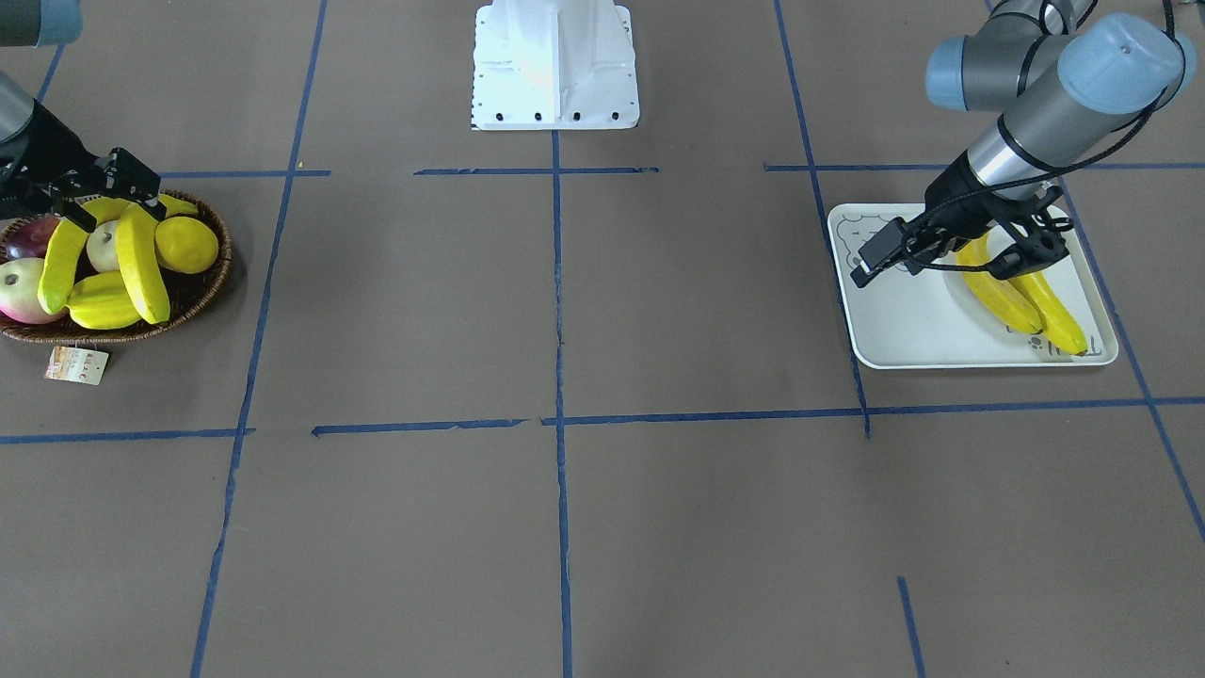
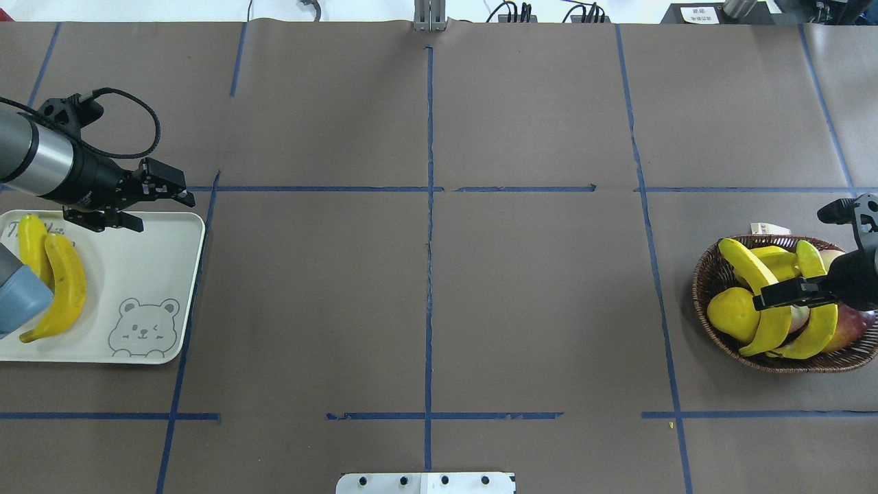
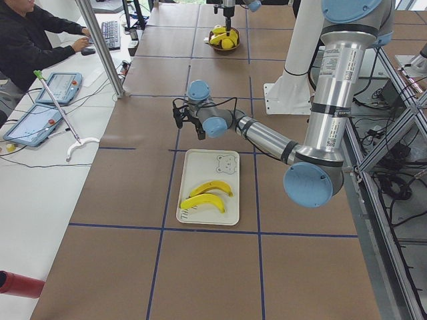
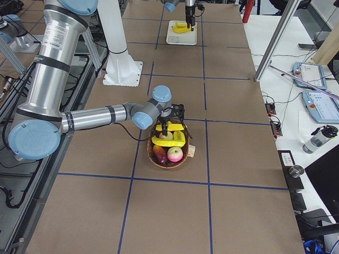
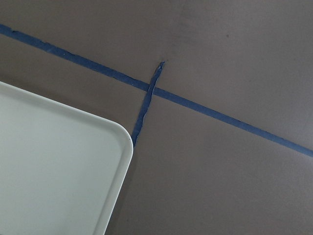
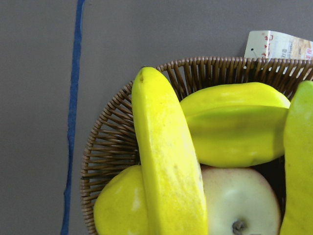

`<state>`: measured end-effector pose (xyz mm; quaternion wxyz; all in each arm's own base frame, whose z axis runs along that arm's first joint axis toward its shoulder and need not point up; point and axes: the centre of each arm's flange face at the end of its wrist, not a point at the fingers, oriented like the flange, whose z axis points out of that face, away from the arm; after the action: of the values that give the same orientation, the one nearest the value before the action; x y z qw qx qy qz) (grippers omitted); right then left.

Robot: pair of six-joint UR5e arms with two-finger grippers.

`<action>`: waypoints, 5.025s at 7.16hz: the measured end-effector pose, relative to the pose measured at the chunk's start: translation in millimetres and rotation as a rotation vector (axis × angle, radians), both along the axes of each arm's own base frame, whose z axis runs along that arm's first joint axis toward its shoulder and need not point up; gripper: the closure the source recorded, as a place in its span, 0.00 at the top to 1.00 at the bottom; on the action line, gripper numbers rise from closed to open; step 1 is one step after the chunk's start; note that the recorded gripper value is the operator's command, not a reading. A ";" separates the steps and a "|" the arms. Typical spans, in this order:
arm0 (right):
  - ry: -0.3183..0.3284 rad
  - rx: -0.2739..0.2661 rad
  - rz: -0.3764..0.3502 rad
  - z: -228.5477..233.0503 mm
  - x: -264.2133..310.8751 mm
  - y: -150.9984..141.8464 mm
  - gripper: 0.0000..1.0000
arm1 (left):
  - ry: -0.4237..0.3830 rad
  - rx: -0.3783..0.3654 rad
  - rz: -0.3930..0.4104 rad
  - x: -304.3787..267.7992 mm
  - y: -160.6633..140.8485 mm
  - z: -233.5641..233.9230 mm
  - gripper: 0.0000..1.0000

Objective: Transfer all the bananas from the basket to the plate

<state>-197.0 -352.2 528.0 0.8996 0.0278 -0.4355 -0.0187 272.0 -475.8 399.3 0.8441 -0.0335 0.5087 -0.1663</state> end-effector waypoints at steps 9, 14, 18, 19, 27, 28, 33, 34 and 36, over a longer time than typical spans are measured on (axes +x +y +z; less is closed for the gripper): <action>-0.045 -0.041 -0.039 -1.5 -0.1 2.8 0.06 | 0.003 0.006 0.000 -2.0 1.6 -2.2 0.99; -0.171 -0.031 0.118 -45.3 91.8 -20.3 0.03 | 0.014 0.004 0.003 1.1 -0.1 -8.2 0.99; -0.341 0.022 0.037 -186.4 -40.0 -64.8 0.03 | 0.121 -0.092 -0.011 77.4 4.6 -89.3 0.99; -0.380 0.011 0.036 -225.8 -88.7 -56.2 0.03 | 0.160 -0.118 -0.016 95.0 9.6 -117.2 0.99; -0.428 0.021 0.071 -386.2 -263.6 35.5 0.03 | 0.353 -0.053 -0.010 175.8 49.5 -265.5 0.85; -0.429 0.022 0.069 -387.5 -265.4 37.6 0.03 | 0.353 -0.053 -0.004 182.0 52.1 -267.8 0.81; -0.433 0.023 0.066 -389.3 -264.7 39.2 0.04 | 0.344 -0.060 0.022 198.3 60.9 -265.5 0.25; -0.432 0.024 0.066 -388.9 -264.7 39.0 0.29 | 0.351 -0.055 0.025 198.2 62.1 -264.5 0.01; -0.429 0.020 0.062 -387.5 -265.2 38.8 1.00 | 0.371 -0.023 0.035 196.4 63.9 -263.1 0.00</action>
<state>-462.2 -313.4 140.4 0.7859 0.0535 -0.6159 0.0110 468.3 -411.8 136.2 0.7380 -0.0820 0.6532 -0.1482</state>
